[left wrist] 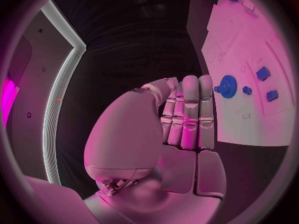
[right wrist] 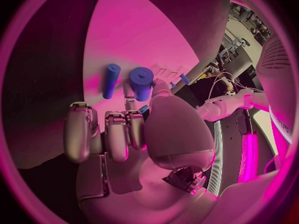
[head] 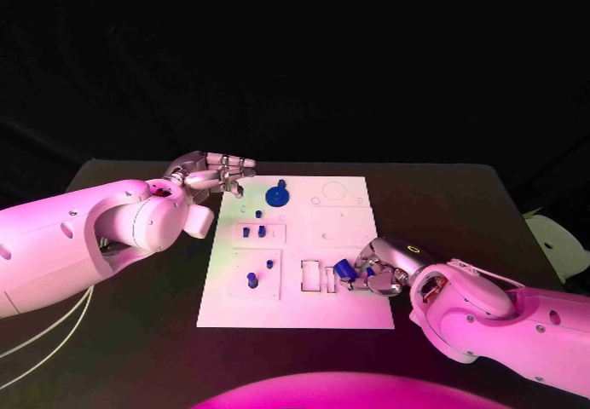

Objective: Assemble the parts on the task board

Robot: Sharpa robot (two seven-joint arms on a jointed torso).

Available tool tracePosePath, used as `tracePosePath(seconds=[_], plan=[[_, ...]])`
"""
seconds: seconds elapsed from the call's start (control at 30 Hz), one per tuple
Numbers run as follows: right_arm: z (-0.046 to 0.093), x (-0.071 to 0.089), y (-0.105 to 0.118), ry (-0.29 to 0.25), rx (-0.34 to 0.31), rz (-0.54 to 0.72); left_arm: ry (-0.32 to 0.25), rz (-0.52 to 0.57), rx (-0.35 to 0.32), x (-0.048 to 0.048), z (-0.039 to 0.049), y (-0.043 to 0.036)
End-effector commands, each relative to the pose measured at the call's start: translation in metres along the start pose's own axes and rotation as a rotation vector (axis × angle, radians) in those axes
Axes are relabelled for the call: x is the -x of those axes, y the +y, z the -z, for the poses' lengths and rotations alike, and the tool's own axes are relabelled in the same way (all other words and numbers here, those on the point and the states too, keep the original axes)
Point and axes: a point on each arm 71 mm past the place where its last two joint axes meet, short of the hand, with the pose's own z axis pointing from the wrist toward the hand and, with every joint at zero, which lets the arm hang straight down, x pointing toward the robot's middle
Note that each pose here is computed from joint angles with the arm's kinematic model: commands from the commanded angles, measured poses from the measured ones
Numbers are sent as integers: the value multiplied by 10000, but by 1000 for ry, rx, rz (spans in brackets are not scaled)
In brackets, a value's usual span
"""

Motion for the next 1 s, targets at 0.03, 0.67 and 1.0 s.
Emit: tracePosePath(seconds=[0.03,0.67,1.0], plan=[[35,34,42,-53,10,-85,21,3,-5,-27,-1,-11],[-4,-79,261,72,48,-189,23,3,-4,-33,-5,-11],[-81,-136,370,107,61,-195,29,4,-4,-55,-14,-11]])
